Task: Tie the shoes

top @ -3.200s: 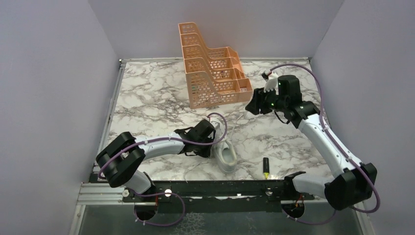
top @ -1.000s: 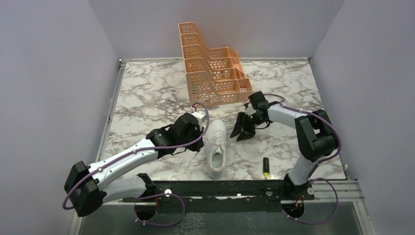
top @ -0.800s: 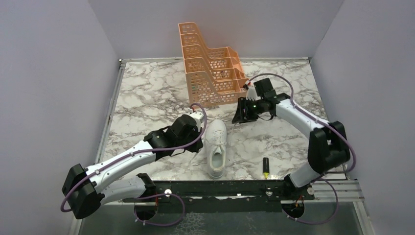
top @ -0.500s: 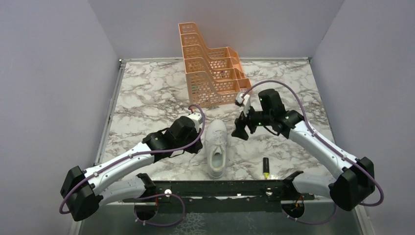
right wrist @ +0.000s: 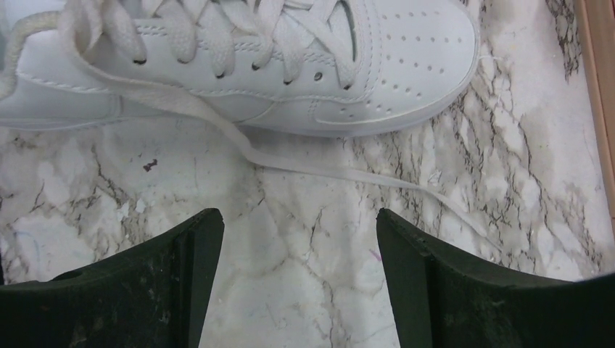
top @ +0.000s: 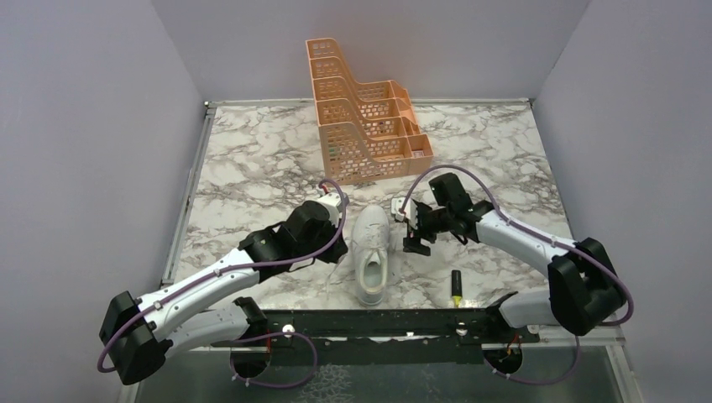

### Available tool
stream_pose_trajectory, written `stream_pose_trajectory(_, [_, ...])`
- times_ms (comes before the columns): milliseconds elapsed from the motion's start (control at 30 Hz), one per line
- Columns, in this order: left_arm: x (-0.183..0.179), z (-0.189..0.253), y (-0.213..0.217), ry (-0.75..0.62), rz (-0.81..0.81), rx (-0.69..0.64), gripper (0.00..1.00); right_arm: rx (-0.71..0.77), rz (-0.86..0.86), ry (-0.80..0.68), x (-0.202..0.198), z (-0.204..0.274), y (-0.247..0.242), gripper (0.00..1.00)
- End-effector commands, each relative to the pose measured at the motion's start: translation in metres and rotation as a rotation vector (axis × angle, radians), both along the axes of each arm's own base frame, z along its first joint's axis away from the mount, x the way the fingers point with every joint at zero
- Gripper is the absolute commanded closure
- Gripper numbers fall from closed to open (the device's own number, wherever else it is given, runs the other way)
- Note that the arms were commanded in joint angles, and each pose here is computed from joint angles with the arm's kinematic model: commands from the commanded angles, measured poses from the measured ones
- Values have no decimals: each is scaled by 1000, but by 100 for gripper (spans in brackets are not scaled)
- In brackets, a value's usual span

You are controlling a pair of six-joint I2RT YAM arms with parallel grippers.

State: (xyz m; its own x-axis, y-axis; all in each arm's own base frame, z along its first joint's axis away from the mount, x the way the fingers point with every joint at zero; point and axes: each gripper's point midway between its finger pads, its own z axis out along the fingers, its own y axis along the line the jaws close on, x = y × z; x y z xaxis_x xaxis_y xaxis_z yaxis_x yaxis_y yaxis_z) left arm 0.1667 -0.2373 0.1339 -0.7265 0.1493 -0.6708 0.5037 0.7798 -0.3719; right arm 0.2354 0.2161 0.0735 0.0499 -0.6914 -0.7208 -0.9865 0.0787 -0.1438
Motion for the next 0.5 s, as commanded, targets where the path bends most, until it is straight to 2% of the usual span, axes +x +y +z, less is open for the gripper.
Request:
stream_pose_trajectory(0, [0, 7, -2, -5, 4, -30, 100, 99, 83, -43, 12, 6, 27, 19])
stream_pose_trajectory(300, [3, 3, -4, 21, 41, -37, 100, 127, 126, -6, -8, -18, 42, 19])
stream_pose_trajectory(467, [2, 8, -4, 16, 38, -49, 100, 129, 142, 20, -11, -26, 49, 22])
